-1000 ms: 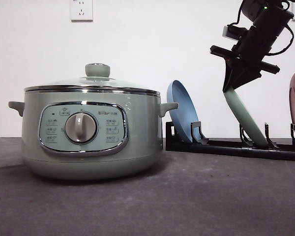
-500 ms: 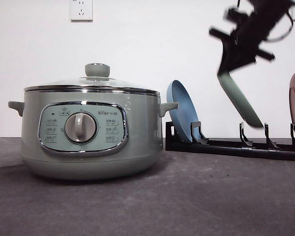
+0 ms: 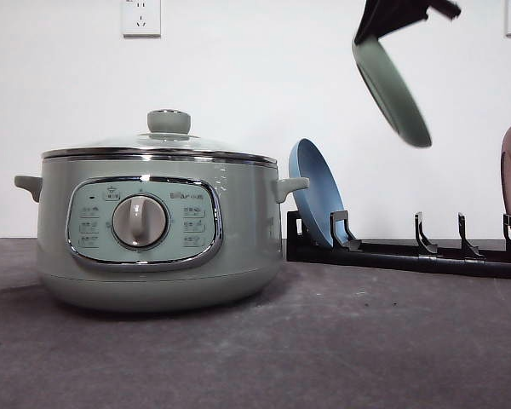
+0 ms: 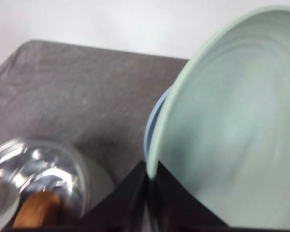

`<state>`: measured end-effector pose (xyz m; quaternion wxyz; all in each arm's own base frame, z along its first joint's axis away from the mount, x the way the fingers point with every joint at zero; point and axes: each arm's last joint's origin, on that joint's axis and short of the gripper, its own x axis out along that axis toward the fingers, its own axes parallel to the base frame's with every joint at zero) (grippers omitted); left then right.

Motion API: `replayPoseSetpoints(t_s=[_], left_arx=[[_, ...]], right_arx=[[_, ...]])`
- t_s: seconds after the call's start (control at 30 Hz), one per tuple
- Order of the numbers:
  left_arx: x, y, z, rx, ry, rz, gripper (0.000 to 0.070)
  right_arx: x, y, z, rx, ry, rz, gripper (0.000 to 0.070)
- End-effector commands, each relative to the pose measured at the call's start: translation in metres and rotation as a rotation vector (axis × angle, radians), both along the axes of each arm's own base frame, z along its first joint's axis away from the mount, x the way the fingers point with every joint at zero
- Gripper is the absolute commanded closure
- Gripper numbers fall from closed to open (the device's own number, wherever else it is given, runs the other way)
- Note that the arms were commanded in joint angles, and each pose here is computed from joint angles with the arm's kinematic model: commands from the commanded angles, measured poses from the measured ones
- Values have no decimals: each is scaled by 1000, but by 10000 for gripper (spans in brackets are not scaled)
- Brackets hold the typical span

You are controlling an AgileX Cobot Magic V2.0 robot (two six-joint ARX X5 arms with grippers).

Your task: Transfer potato from steamer to green plate

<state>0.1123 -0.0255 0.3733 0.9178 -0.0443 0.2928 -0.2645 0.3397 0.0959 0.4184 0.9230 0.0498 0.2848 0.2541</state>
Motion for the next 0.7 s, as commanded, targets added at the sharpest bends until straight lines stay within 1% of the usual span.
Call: replayPoseSetpoints(t_s=[0.0,0.2,0.3,0.37,0.53,0.67], left_arx=[[0,0,8,-1,-34,-7,181],[0,0,8,-1,-34,-7,181],[0,0,8,-1,-35,-7,181],[0,0,8,-1,-35,-7,181],[0,0,8,-1,-35,-7,181],[0,0,8,-1,-35,-7,181]], right_arx=[[-17,3,22,-56,-92,37,693],[-67,13,36,-247,-86,68,694],[-90,17,37,-343,-51,85,694],[-105,20,36,-400,-7,106,694],[-127,32,25,-485,68,169,695],[-140,46,1,-573,126,211,695]])
